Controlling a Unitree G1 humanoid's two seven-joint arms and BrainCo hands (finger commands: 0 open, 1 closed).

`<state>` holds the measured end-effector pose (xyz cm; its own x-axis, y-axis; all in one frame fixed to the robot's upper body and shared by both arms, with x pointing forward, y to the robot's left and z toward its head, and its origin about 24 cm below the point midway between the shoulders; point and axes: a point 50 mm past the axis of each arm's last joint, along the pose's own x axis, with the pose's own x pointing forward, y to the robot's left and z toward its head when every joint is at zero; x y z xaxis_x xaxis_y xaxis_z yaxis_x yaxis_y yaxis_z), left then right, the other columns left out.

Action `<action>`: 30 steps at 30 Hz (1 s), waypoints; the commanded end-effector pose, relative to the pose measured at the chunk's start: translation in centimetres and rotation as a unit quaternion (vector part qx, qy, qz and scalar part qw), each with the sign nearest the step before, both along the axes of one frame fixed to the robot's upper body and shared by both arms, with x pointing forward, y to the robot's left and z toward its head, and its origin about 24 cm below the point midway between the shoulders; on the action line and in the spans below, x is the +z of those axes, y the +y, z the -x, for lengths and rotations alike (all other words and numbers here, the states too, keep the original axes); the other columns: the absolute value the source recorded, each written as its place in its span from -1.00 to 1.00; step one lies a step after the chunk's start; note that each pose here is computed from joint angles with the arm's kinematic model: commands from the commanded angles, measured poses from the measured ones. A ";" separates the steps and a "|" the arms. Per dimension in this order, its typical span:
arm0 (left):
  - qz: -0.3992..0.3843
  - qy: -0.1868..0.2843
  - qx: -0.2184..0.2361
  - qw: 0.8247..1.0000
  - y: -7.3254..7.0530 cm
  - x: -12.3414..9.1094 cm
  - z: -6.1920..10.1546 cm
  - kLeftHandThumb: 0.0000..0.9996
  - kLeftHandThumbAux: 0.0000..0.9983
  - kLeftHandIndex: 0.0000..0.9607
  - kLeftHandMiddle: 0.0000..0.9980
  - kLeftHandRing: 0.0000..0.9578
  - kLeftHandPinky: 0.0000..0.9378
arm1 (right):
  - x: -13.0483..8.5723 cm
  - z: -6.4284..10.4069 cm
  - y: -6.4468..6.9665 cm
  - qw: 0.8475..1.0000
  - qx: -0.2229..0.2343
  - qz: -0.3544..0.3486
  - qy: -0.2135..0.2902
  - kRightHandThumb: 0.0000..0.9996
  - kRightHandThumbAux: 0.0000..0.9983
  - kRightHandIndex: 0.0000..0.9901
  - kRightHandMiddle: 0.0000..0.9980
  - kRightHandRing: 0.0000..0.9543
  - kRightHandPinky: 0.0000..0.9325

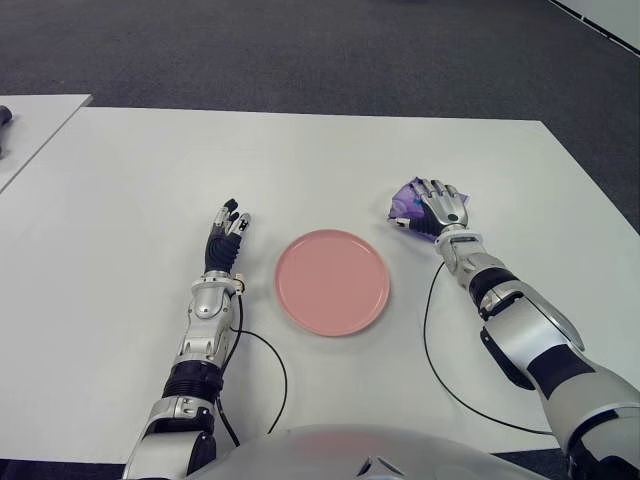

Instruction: Put the tissue paper into the plate.

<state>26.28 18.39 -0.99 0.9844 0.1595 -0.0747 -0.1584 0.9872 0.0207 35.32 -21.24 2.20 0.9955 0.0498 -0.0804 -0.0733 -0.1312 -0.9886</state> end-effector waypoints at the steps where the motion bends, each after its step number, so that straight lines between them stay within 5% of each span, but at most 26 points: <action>1: 0.001 0.026 0.005 1.000 0.1 -1.0 0.8 -1.00 -0.13 -1.00 -1.00 -1.00 -1.00 | -3.6 2.3 0.0 0.996 0.003 0.021 0.091 0.00 -0.66 -1.00 -1.00 -1.00 -1.00; 7: 0.001 0.025 0.006 1.000 0.2 -1.1 0.7 -1.00 -0.13 -1.00 -1.00 -1.00 -1.00 | -3.6 2.3 0.1 0.996 -0.002 0.005 0.089 0.11 -0.48 -1.00 -1.00 -1.00 -0.90; 9: 0.001 0.025 0.006 1.000 0.2 -1.1 0.7 -1.00 -0.13 -1.00 -1.00 -1.00 -1.00 | -3.7 2.3 0.2 0.996 -0.014 -0.018 0.084 0.39 -0.25 -1.00 -0.94 -0.68 -0.50; 11: 0.002 0.026 0.005 1.000 0.2 -1.1 0.7 -1.00 -0.13 -1.00 -1.00 -1.00 -1.00 | -3.7 2.4 0.3 0.996 -0.021 -0.032 0.081 0.65 -0.03 -0.97 -0.83 -0.39 -0.32; 13: 0.002 0.027 0.005 1.000 0.2 -1.1 0.7 -1.00 -0.13 -1.00 -1.00 -1.00 -1.00 | -3.7 2.4 0.4 0.996 -0.025 -0.039 0.077 0.82 0.12 -0.95 -0.76 -0.21 -0.22; 15: 0.003 0.028 0.005 1.000 0.2 -1.1 0.7 -1.00 -0.12 -1.00 -1.00 -1.00 -1.00 | -3.7 2.3 0.5 0.996 -0.030 -0.046 0.072 0.93 0.26 -0.69 -0.44 -0.04 -0.18; 20: 0.004 0.029 0.005 1.000 0.2 -1.1 0.7 -1.00 -0.10 -1.00 -1.00 -1.00 -1.00 | -3.6 2.3 0.7 0.996 -0.029 -0.058 0.060 0.99 0.32 -0.27 -0.07 0.08 -0.13; 30: 0.008 0.025 0.006 1.000 0.3 -1.0 0.7 -1.00 -0.09 -1.00 -1.00 -1.00 -1.00 | -3.5 2.2 1.5 0.995 -0.015 -0.081 0.054 1.00 0.33 -0.20 -0.04 0.19 -0.04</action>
